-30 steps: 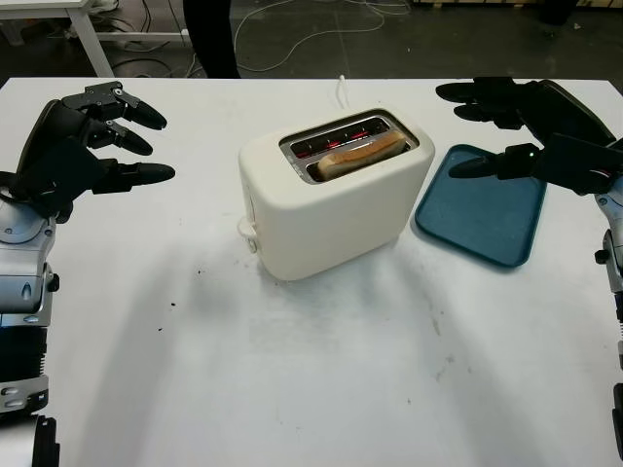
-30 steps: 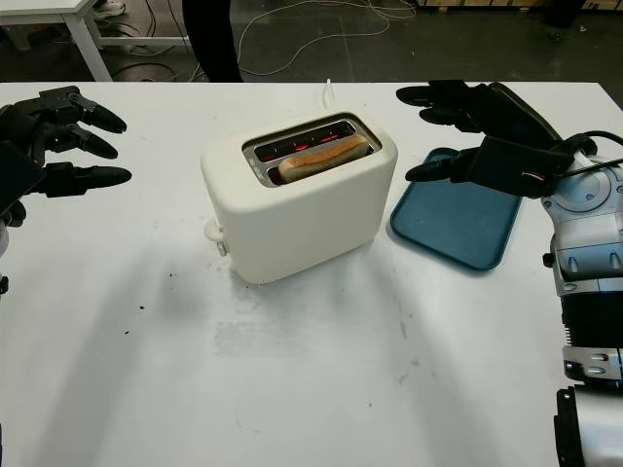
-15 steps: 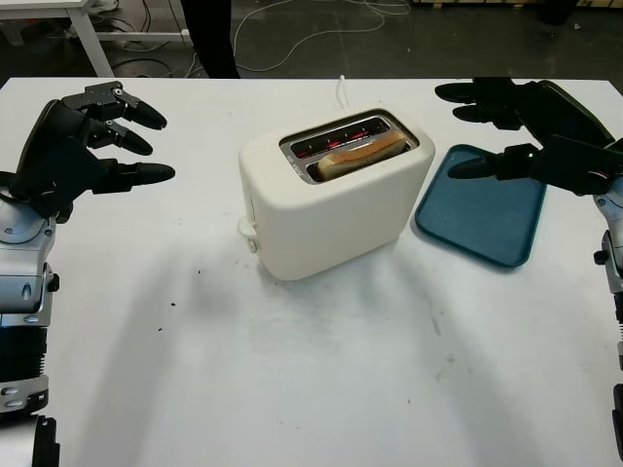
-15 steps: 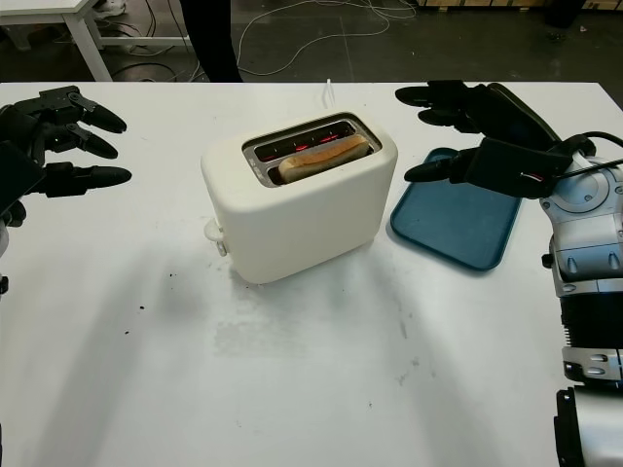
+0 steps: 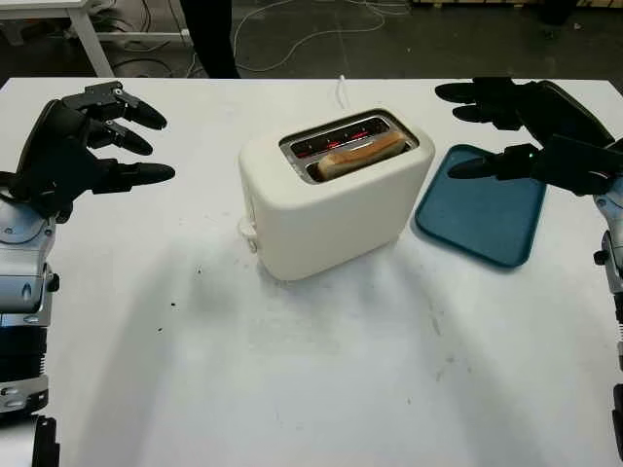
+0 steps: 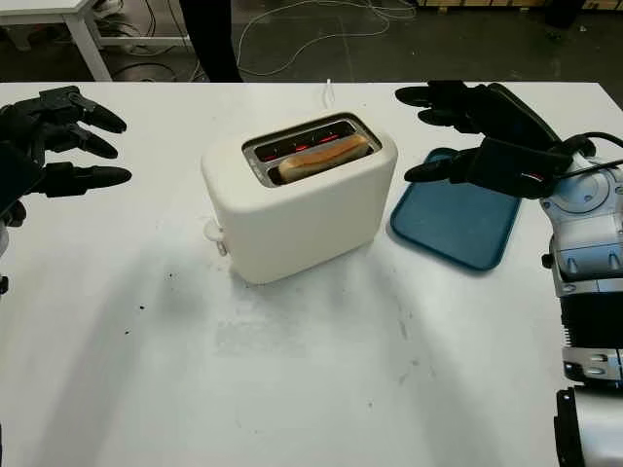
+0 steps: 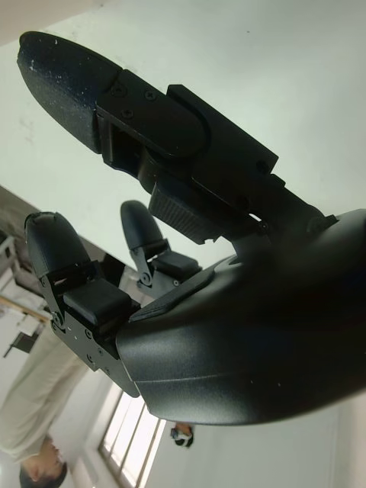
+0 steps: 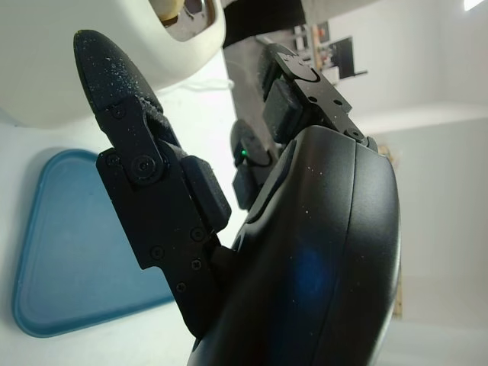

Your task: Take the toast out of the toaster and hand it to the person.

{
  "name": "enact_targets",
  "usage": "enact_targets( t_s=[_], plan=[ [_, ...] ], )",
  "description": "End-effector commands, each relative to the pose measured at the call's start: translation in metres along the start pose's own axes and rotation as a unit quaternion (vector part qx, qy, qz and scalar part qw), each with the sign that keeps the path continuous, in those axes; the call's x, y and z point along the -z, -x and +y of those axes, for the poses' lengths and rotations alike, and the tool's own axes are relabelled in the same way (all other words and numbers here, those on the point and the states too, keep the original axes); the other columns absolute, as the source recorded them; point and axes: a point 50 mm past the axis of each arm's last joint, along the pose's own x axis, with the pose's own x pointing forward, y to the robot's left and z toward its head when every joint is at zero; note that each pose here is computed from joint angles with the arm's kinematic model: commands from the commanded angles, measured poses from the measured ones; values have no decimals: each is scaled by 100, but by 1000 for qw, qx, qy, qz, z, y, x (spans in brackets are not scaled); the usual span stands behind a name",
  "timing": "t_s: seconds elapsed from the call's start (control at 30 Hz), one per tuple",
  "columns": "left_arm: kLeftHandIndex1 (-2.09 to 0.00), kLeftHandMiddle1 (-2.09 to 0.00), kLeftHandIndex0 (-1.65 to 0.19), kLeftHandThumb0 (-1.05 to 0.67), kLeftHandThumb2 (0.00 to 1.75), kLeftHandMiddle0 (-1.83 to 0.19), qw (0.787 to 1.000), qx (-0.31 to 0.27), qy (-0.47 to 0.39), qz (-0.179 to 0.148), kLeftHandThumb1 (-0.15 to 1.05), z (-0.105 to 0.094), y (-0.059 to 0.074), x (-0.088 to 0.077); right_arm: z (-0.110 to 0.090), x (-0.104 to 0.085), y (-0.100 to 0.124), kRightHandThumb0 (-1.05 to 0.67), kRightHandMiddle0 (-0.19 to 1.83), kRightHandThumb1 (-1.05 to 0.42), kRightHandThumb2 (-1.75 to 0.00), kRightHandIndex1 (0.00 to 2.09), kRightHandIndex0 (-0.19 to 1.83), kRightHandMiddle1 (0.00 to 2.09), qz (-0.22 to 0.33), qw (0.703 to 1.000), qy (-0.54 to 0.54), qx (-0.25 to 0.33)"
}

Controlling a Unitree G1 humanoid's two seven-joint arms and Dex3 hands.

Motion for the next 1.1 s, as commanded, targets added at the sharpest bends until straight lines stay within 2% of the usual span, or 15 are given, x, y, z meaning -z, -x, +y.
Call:
enact_targets(
  t_s=[0.0, 0.7, 0.83, 1.07],
  plan=[
    [-104, -116, -57, -105, 0, -56, 1000, -6, -1, -5, 61, 4, 0, -3, -1, 0, 1, -82, 46, -77, 0, 3, 51, 0, 0, 1000, 3, 2],
    [-104, -116, -58, -105, 1, -57, 1000, -7, -4, -9, 62, 4, 1, -3, -1, -1, 1, -78, 44, -76, 0, 1, 48, 0, -3, 1000, -10, -2],
    [-104, -117, -58, -105, 0, -57, 1000, -7, -2, -8, 61, 4, 0, -4, -1, -1, 1, -83, 46, -77, 0, 2, 50, 1, -2, 1000, 2, 0],
    [-105, -116, -58, -105, 0, -57, 1000, -8, -2, -9, 61, 4, 0, -4, -2, -1, 1, -78, 46, -76, 0, 2, 50, 1, -5, 1000, -3, 0]
  ],
)
